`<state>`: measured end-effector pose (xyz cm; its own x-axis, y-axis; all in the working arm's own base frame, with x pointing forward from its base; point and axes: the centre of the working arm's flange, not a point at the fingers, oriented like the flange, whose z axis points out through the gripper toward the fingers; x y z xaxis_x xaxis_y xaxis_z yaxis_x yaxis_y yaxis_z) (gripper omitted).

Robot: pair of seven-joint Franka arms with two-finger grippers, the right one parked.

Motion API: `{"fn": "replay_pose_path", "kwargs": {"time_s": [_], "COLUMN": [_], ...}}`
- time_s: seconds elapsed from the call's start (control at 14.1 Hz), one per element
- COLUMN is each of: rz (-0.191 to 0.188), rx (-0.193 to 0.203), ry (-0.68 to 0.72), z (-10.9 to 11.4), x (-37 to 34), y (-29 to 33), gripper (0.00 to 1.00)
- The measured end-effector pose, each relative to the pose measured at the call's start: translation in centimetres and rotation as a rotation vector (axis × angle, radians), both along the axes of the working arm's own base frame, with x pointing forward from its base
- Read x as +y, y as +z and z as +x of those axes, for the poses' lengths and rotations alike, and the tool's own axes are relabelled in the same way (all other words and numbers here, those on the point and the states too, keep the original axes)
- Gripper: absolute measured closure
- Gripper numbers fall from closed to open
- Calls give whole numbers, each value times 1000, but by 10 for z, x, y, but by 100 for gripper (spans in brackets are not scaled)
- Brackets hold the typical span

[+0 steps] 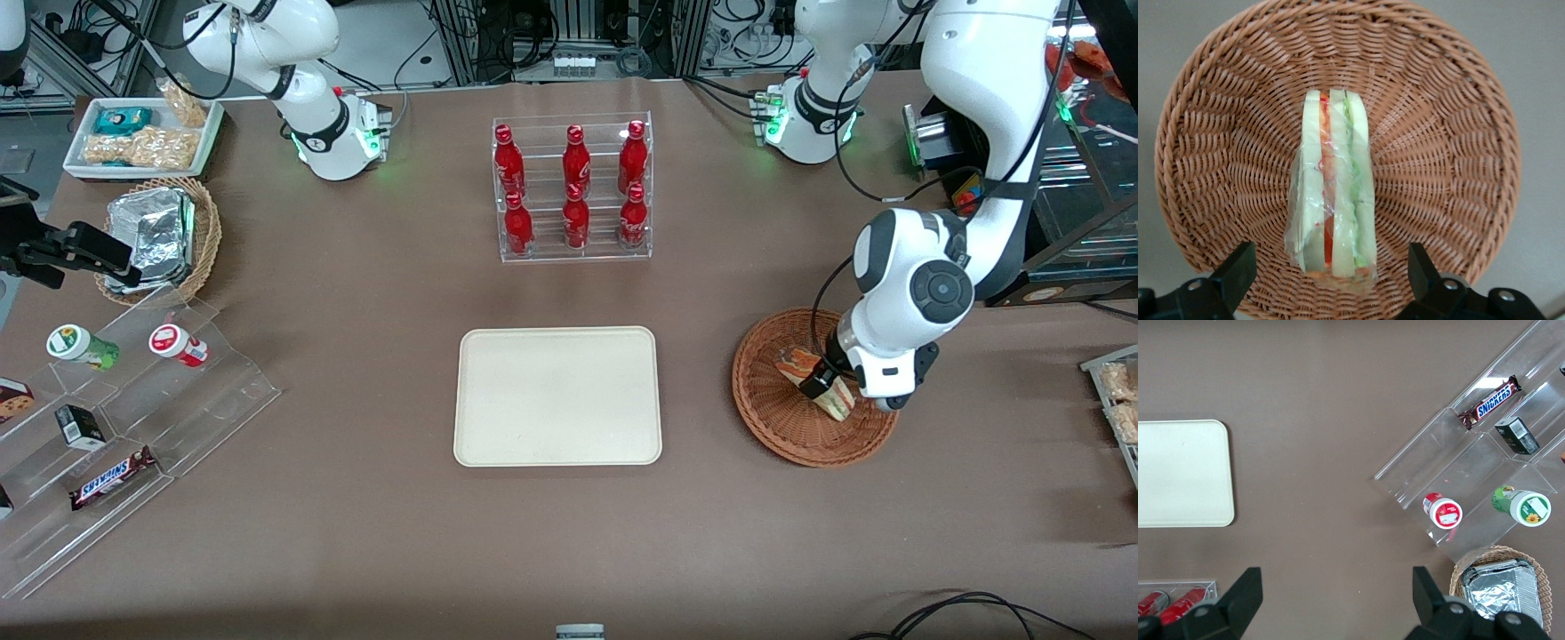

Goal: Place sandwich from basket to tray
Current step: 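Close the left gripper on the sandwich and lift it, then carry the sandwich with the left gripper over the cream tray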

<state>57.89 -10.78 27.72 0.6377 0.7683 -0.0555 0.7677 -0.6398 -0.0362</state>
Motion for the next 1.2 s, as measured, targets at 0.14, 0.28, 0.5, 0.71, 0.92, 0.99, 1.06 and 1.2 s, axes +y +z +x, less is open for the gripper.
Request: {"fn": "replay_pose_path", "kwargs": {"time_s": [0.14,0.28,0.5,0.71,0.92,0.99,1.06,1.2], "rz": [6,8,11,35,34,29,21,2], "rx": [18,27,40,135,137,131,130,136], "ry": [62,92,100,98,95,85,62,-11], "z": [1,4,13,32,48,49,47,38], "x": [1,1,1,1,-3,-10,-23,-65], "y": [-11,-19,-5,49,107,113,115,112], "gripper": [4,22,56,74,78,79,82,86]}}
